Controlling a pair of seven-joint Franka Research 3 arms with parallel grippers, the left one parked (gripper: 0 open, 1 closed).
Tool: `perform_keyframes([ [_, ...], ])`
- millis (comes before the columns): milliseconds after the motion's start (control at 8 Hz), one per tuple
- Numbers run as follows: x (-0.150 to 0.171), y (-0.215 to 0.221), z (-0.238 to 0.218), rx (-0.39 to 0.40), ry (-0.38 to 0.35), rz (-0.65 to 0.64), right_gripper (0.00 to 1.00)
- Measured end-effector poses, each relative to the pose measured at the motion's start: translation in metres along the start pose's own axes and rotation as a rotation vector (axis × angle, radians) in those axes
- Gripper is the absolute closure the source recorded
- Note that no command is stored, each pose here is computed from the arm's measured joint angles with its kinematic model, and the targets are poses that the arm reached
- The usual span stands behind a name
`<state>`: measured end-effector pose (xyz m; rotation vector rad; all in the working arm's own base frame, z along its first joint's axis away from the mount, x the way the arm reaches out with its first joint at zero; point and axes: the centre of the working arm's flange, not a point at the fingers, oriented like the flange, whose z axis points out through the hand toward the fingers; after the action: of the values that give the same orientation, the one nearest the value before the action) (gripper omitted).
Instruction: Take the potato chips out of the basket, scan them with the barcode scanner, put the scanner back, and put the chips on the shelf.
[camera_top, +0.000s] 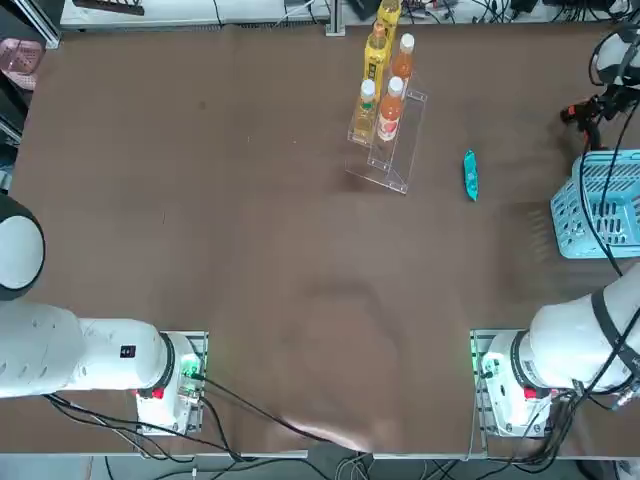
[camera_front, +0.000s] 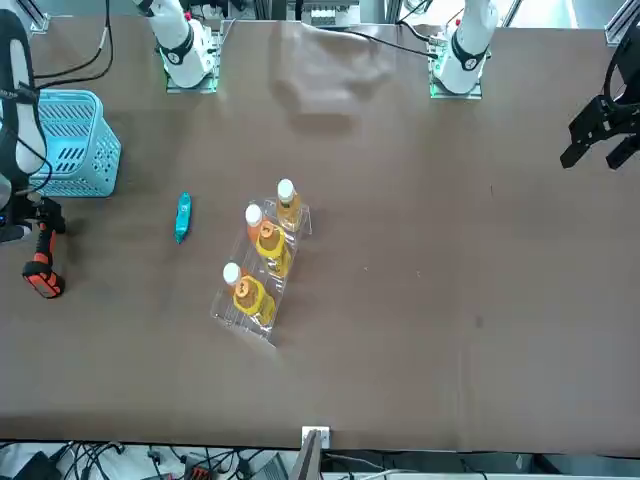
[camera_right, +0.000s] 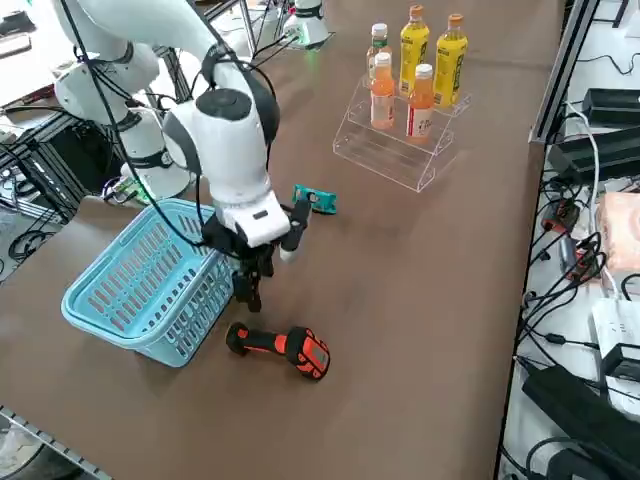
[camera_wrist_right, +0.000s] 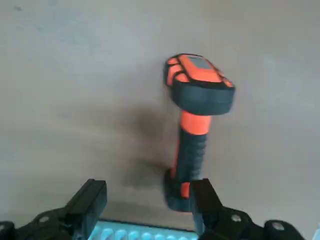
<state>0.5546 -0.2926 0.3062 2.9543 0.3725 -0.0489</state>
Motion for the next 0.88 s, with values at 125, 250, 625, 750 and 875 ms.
perform_keyframes([
  [125,-0.003,0.012,0.013,-0.005,0.017,-0.014,0.0],
  [250,-0.005,0.021,0.024,0.004,0.038,-0.03,0.0],
  [625,-0.001,0.047,0.056,0.046,0.076,-0.07,0.0],
  [750,0.002,0.052,0.067,0.051,0.077,-0.076,0.0],
  [875,0.006,0.055,0.075,0.05,0.073,-0.08,0.0],
])
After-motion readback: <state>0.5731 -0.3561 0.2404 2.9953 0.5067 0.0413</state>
